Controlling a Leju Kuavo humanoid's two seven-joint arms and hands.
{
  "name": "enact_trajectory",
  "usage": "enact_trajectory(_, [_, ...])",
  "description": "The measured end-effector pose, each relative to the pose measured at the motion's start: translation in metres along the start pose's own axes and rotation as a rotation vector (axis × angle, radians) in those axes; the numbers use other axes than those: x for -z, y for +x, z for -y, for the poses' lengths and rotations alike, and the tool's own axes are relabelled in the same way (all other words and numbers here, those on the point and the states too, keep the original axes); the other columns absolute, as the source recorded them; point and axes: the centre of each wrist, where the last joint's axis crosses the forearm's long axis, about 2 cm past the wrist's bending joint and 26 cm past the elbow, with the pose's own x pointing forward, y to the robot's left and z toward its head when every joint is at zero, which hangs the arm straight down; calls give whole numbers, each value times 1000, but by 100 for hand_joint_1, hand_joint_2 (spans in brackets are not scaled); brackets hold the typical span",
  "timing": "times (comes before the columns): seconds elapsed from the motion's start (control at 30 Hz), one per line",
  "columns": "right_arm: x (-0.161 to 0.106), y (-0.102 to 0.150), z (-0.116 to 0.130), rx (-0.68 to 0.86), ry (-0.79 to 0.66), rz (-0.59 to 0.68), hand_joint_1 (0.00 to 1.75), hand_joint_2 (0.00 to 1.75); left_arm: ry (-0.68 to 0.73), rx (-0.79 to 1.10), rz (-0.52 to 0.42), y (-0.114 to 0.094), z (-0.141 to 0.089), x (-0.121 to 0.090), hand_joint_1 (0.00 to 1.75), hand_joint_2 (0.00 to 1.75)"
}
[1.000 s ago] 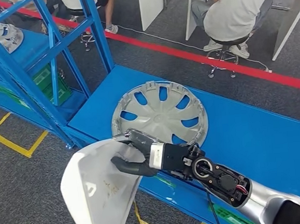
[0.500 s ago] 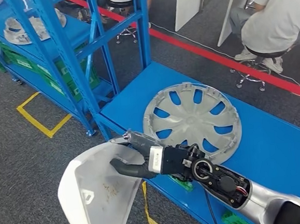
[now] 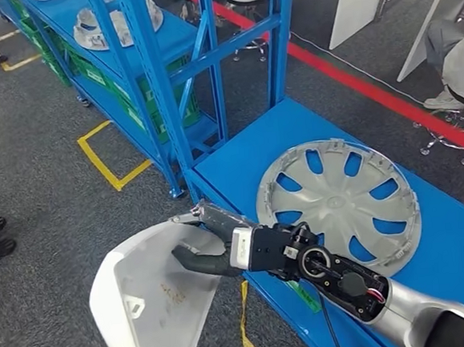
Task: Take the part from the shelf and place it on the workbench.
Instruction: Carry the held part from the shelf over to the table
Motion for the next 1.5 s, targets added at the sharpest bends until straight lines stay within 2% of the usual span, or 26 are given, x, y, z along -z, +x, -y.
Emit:
enact_trajectory(0.37, [1, 0, -1, 5, 21, 15, 175, 175, -1, -12, 9, 2, 2, 0, 0, 175])
enact_trajectory(0.87, [2, -3, -3, 20, 68, 17, 175, 175, 9, -40, 3, -9, 2, -1, 0, 175])
enact_trajectory(1.03, [6, -4, -4, 25, 85, 29, 175, 175, 16, -44, -9, -18, 1, -2, 0, 175])
enact_trajectory(1.23, [8, -7, -6, 35, 101, 21, 175, 175, 19, -61, -10, -18, 2, -2, 0, 175])
enact_trajectory(1.5, [18, -9, -10, 45, 119, 36, 175, 175, 68, -108, -17, -19, -9, -1, 0, 175])
